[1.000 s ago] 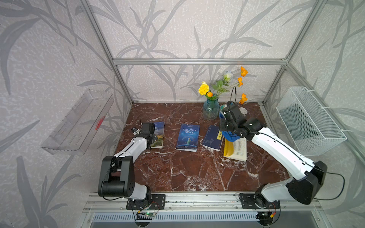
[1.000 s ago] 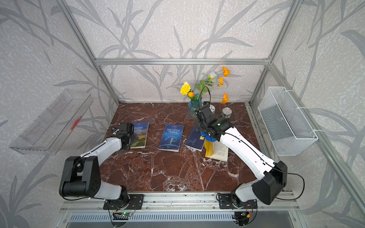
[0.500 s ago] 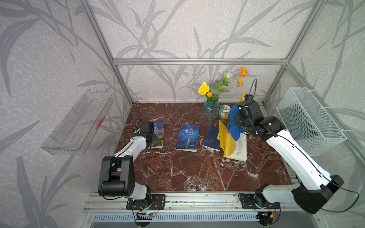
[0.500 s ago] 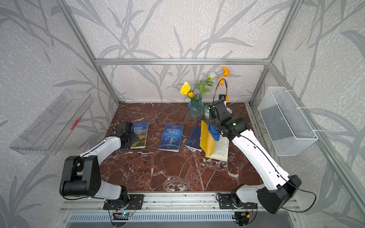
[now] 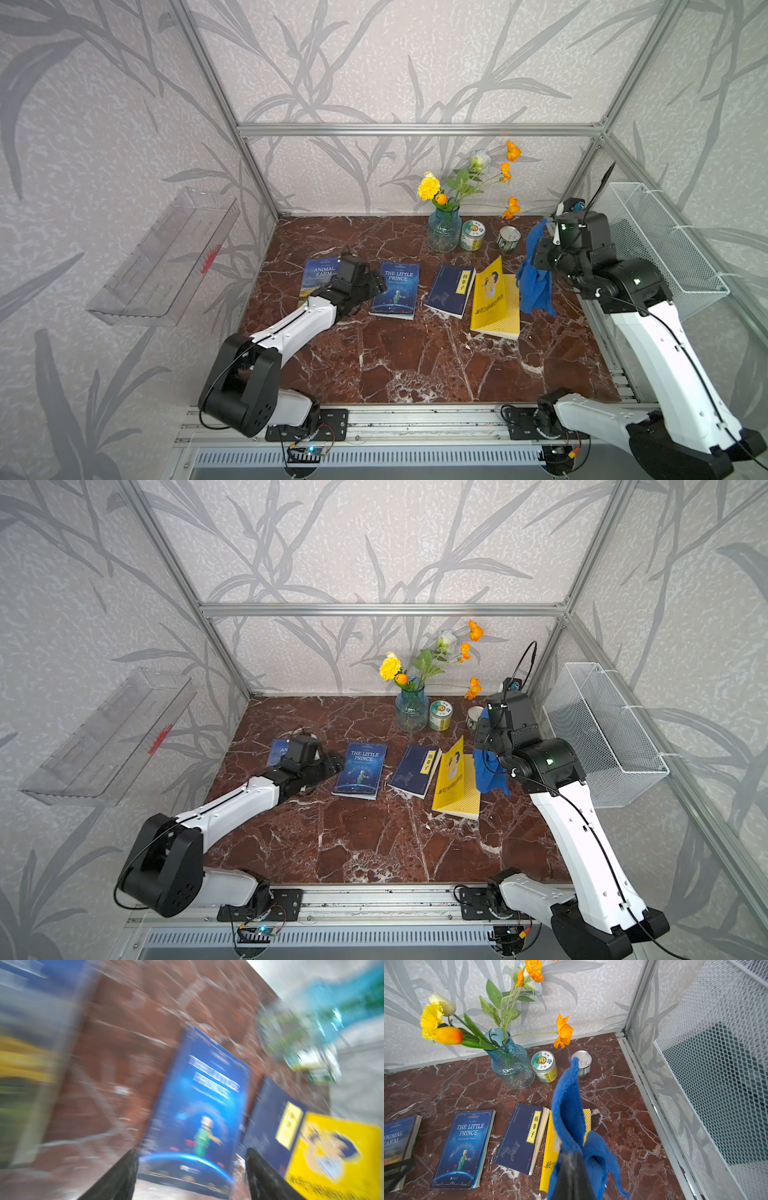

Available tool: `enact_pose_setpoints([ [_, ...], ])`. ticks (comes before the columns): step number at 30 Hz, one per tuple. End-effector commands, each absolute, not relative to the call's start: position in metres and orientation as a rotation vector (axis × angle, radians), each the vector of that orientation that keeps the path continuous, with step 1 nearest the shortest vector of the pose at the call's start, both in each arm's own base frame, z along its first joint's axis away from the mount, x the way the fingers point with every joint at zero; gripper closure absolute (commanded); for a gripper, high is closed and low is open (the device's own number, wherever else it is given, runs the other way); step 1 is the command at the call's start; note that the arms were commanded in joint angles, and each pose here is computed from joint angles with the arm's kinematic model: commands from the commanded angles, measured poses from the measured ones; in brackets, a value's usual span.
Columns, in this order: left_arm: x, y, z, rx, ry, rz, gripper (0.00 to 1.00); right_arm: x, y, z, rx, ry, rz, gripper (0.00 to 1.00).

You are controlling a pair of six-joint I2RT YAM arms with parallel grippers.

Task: Wipe the cover of the book
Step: Pick up the cleaning item at the center of the board, then place the cleaning item on the book.

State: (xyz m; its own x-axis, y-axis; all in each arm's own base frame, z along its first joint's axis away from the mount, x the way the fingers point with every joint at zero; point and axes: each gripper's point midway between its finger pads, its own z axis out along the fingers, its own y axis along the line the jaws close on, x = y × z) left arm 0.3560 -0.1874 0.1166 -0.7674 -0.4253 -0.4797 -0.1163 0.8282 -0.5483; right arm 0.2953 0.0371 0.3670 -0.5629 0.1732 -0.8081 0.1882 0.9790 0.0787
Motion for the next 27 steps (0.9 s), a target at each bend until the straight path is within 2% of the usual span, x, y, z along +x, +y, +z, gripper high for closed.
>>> enact_pose_setpoints([
  [1,0.363,-0.259,0.136,-0.265,2.345,-0.842,0.2,0.282,0.025,0.353,0.286,2.236,-0.005,1.0],
  [7,0.347,-0.372,0.125,0.045,2.419,-0.934,0.21,0.273,0.004,0.331,0.4,2.266,0.094,1.0],
  [10,0.341,-0.409,0.117,0.159,2.456,-0.947,0.24,0.274,0.011,0.317,0.395,2.306,0.16,1.0],
  [16,0.327,-0.456,0.095,0.354,2.516,-0.888,0.25,0.282,0.024,0.283,0.392,2.384,0.238,1.0],
  [23,0.317,-0.473,0.064,0.416,2.593,-0.847,0.31,0.287,0.007,0.186,0.529,2.545,0.135,0.98],
  [24,0.317,-0.473,0.062,0.433,2.598,-0.823,0.32,0.287,0.005,0.173,0.543,2.564,0.117,0.95],
  [27,0.317,-0.469,0.057,0.456,2.607,-0.767,0.34,0.287,0.0,0.141,0.576,2.624,0.06,0.69],
])
